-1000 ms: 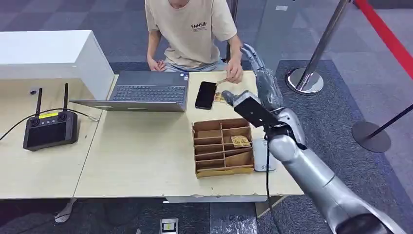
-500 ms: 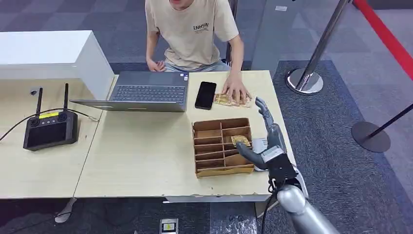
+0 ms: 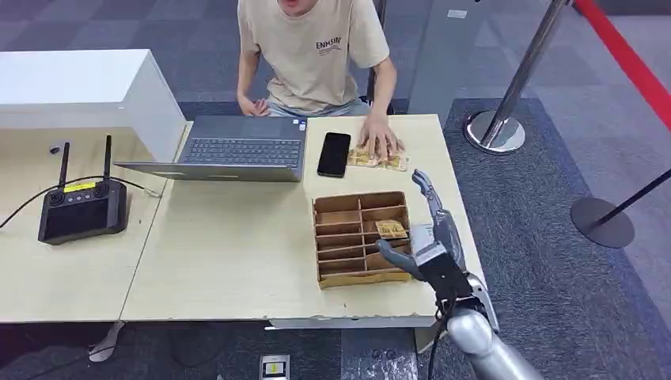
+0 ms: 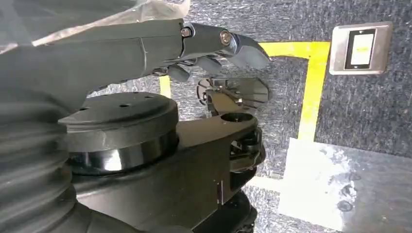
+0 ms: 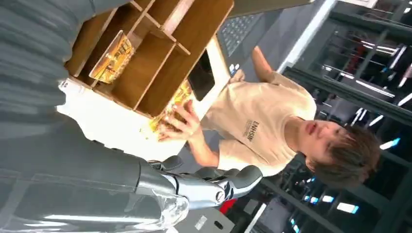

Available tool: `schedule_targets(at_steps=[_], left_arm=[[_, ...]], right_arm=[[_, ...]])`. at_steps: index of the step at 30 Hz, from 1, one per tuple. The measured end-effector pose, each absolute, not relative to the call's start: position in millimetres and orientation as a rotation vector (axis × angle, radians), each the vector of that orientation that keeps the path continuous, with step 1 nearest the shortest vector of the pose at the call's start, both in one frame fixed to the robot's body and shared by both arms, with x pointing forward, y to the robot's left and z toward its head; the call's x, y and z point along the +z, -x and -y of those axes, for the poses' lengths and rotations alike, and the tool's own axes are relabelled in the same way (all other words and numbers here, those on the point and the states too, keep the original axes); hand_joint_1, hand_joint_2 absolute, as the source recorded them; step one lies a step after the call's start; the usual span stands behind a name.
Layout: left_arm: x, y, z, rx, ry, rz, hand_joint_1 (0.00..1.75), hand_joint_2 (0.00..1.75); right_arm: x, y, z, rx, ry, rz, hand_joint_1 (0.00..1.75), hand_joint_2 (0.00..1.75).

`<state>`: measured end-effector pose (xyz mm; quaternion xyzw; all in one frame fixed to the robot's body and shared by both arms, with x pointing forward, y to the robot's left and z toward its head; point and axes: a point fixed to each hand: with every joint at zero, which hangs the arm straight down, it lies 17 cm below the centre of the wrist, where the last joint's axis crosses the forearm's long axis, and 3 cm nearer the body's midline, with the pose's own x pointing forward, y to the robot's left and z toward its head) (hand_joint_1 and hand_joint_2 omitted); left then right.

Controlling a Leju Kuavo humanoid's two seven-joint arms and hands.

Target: Pass the card to the sensor for recognition and then transmit it.

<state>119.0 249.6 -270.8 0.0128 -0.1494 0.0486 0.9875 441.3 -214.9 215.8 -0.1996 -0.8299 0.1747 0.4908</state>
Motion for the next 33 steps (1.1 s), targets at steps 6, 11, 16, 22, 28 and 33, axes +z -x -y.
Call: schedule_targets(at_steps=[6, 11, 16, 22, 28, 33], left_arm=[[-270.9, -119.0, -250.4, 0.095, -0.029, 0.301, 0.0, 1.75], [-270.9, -118.8, -250.1, 0.09, -0.028, 0.3, 0.0, 1.75], [-271.0, -118.4, -250.0, 0.088, -0.028, 0.298, 0.0, 1.75], [-271.1, -118.2, -249.9, 0.081, -0.028, 0.297, 0.0, 1.75], [-271.5, -117.4, -250.7, 0.087, -0.034, 0.291, 0.0, 1.75], [-271.6, -117.1, -251.3, 0.096, -0.037, 0.289, 0.0, 1.75]], right_arm=[[207.4, -445.6, 211.0, 0.454, 0.522, 1.979, 0.0, 1.75], [201.2, -447.2, 210.6, 0.487, 0.569, 1.961, 0.0, 1.75], [195.2, -450.2, 210.0, 0.553, 0.67, 1.934, 0.0, 1.75], [185.9, -451.0, 210.3, 0.633, 0.801, 1.9, 0.0, 1.75], [183.5, -450.0, 216.6, 0.685, 0.972, 1.877, 0.0, 1.75], [180.9, -448.7, 212.7, 0.723, 1.022, 1.874, 0.0, 1.75]])
